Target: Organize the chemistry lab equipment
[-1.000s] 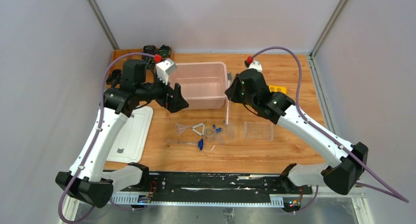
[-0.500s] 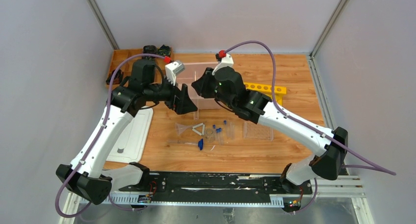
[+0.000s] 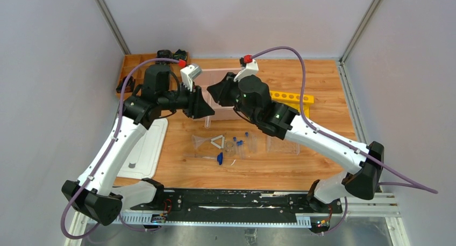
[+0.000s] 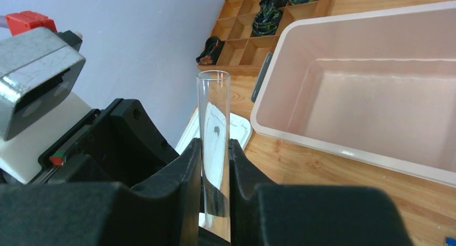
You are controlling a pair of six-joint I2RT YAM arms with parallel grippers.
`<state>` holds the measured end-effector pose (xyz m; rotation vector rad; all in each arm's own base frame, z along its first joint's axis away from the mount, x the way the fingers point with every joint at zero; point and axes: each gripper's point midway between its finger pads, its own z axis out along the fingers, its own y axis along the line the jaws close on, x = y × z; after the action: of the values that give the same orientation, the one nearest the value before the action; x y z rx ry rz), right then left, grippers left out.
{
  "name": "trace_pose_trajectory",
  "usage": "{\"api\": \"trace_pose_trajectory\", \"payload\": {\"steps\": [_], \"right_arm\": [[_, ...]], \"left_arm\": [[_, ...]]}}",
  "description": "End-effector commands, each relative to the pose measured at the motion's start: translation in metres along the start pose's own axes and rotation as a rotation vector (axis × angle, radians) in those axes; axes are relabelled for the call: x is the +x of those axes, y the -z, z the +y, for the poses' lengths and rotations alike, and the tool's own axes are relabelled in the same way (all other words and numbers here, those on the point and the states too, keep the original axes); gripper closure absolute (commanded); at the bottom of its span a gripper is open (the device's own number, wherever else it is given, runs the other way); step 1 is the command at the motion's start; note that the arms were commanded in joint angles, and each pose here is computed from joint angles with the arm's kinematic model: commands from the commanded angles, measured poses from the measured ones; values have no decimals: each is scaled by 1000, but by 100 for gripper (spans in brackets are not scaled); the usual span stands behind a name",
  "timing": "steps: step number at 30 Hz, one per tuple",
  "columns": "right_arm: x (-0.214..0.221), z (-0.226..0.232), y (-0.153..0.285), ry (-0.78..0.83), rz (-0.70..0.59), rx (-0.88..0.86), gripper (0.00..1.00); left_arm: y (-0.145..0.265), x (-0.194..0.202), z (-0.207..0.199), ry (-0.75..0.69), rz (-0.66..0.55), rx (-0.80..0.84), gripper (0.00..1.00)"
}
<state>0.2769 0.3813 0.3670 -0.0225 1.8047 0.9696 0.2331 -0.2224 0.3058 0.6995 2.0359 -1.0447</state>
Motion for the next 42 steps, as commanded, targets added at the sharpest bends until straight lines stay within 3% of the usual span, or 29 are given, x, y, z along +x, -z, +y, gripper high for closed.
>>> {"api": "trace_pose_trajectory", "payload": {"steps": [1,2,4,7,13,21,25,31,32,33,36,37,42], "right_arm": [[-25,16,12,-38,-89,-45,100],[-25,16,12,-35,-88,-49,96],[-24,17,12,-24,-73,-51,75],[-16,9,15,19,28,-27,48],[2,1,22,39,290,-89,37],[14,16,16,83,436,-174,44],[14,19,13,82,441,-181,57],[10,11,13,82,445,-170,88],[7,7,14,78,444,-162,93],[5,1,14,78,446,-152,99],[-11,-26,19,114,424,-91,100],[-20,-39,21,134,408,-56,100],[-81,-139,41,280,251,271,100]], "left_arm": [[0,-5,-6,-26,-17,24,71],[0,-5,-5,-28,-13,22,79],[0,-5,-3,-43,-6,16,91],[2,-4,-2,-77,7,14,100],[8,3,-6,-194,35,46,100],[11,3,-7,-230,26,43,100],[14,5,-7,-241,23,34,100],[14,7,-3,-236,28,15,100],[13,6,-1,-231,28,0,98],[12,5,3,-223,30,-19,86],[13,1,15,-205,29,-92,16],[13,-1,20,-197,28,-125,2],[19,-2,44,-176,73,-264,0]]}}
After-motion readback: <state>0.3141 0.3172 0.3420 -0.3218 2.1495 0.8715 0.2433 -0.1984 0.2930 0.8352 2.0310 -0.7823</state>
